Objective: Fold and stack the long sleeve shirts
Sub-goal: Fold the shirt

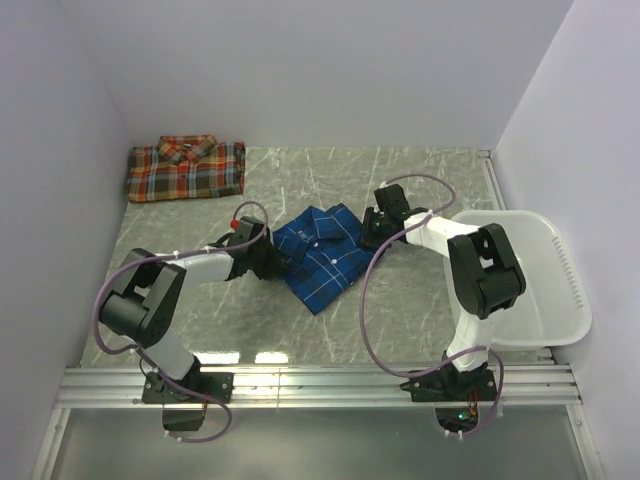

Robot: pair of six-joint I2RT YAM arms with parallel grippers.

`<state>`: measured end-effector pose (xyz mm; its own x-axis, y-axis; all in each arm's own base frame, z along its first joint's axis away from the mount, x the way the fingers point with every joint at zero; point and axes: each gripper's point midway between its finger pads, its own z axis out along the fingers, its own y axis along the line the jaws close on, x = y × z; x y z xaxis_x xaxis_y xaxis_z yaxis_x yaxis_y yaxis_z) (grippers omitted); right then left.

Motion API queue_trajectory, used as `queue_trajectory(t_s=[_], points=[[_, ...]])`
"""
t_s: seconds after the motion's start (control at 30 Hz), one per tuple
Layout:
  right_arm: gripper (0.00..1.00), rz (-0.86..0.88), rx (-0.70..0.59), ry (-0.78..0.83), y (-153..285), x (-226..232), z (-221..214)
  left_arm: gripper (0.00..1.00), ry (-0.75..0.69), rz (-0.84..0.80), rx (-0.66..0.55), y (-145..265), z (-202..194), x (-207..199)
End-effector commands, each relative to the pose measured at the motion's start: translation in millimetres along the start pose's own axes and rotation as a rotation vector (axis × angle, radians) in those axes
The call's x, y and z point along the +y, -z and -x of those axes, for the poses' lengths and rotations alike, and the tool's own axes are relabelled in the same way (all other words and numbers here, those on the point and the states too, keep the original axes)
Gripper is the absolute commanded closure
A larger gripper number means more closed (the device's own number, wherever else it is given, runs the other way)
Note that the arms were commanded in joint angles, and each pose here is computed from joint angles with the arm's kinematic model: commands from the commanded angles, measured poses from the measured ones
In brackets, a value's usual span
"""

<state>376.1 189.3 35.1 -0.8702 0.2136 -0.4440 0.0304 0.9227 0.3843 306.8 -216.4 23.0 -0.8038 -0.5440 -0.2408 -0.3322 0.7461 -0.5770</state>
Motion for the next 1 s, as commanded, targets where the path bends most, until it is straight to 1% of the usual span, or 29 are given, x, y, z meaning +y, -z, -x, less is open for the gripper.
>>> queue_trajectory(t_s=[0.0, 0.07, 0.1, 0.13, 0.2, 0.23, 0.27, 0.3, 0.4, 0.43, 0.47, 0.5, 0.53, 0.57, 0.6, 0.63, 0.7, 0.73, 0.77, 0.8, 0.83, 0.9, 0.93, 0.97], points=[[0.65, 0.024, -0.008, -0.025, -1.6, 8.9, 8.2, 0.77, 0.054, 0.138, 0.003, -7.9, 1.3, 48.6], [0.65, 0.034, 0.008, -0.041, -4.2, 11.2, 3.9, 0.76, 0.086, 0.199, -0.019, -7.5, 14.8, 68.4], [0.65, 0.041, 0.017, -0.044, -4.5, 14.4, 1.0, 0.75, 0.092, 0.222, -0.039, -7.5, 24.1, 73.0], [0.65, 0.048, 0.027, -0.058, -5.9, 17.0, -3.1, 0.73, 0.077, 0.232, -0.079, -7.9, 42.2, 68.8], [0.65, 0.083, 0.051, -0.053, -5.1, 30.6, -13.2, 0.72, 0.093, 0.288, -0.092, -8.7, 61.3, 79.2], [0.66, 0.105, 0.057, -0.049, -1.4, 39.5, -16.6, 0.7, 0.072, 0.279, -0.144, -7.7, 86.4, 67.6], [0.66, 0.132, 0.059, -0.055, 0.5, 49.1, -18.9, 0.69, 0.079, 0.282, -0.165, -7.7, 101.3, 68.1], [0.66, 0.17, 0.073, -0.033, 4.4, 65.2, -27.4, 0.66, 0.052, 0.249, -0.202, -4.6, 123.0, 50.3], [0.66, 0.236, 0.026, -0.017, 22.7, 90.3, -18.2, 0.59, 0.006, 0.212, -0.245, 5.7, 152.0, 26.0], [0.65, 0.269, -0.003, -0.017, 34.6, 98.4, -9.7, 0.54, -0.03, 0.196, -0.259, 13.5, 160.7, 12.9], [0.65, 0.29, -0.035, -0.017, 41.0, 103.4, -0.4, 0.52, -0.051, 0.167, -0.276, 25.2, 163.3, -0.2], [0.65, 0.302, -0.063, -0.016, 47.5, 107.0, 7.8, 0.49, -0.064, 0.153, -0.284, 31.7, 162.5, -5.8], [0.65, 0.322, -0.105, -0.016, 58.6, 112.8, 19.6, 0.42, -0.083, 0.139, -0.29, 39.0, 159.5, -11.1], [0.65, 0.354, -0.15, -0.021, 65.0, 117.9, 32.5, 0.36, -0.105, 0.099, -0.318, 55.8, 157.2, -26.5], [0.65, 0.381, -0.175, -0.03, 69.6, 121.6, 40.1, 0.32, -0.12, 0.087, -0.322, 62.3, 152.0, -30.3], [0.64, 0.447, -0.209, -0.042, 76.2, 132.4, 52.0, 0.27, -0.137, 0.061, -0.327, 74.8, 140.8, -36.2], [0.63, 0.496, -0.248, -0.067, 79.3, 137.3, 67.3, 0.26, -0.148, 0.015, -0.32, 82.1, 126.2, -42.5], [0.62, 0.544, -0.265, -0.084, 77.7, 145.3, 76.3, 0.27, -0.136, 0.0, -0.297, 83.6, 109.5, -37.2], [0.62, 0.56, -0.27, -0.092, 75.4, 147.6, 81.0, 0.27, -0.131, -0.021, -0.297, 82.7, 104.8, -37.2], [0.62, 0.565, -0.274, -0.11, 70.6, 146.9, 87.0, 0.28, -0.107, -0.033, -0.229, 74.7, 83.4, -27.0], [0.61, 0.564, -0.257, -0.136, 56.1, 146.4, 88.8, 0.29, -0.099, -0.045, -0.209, 73.1, 74.6, -24.5], [0.6, 0.583, -0.271, -0.153, 45.0, 149.2, 96.5, 0.3, -0.073, -0.057, -0.157, 62.4, 54.4, -11.3], [0.6, 0.569, -0.258, -0.177, 29.5, 145.1, 95.5, 0.31, -0.066, -0.054, -0.146, 59.3, 49.8, -6.3], [0.6, 0.565, -0.265, -0.187, 22.9, 143.5, 97.0, 0.31, -0.059, -0.045, -0.131, 55.3, 44.7, -0.1]])
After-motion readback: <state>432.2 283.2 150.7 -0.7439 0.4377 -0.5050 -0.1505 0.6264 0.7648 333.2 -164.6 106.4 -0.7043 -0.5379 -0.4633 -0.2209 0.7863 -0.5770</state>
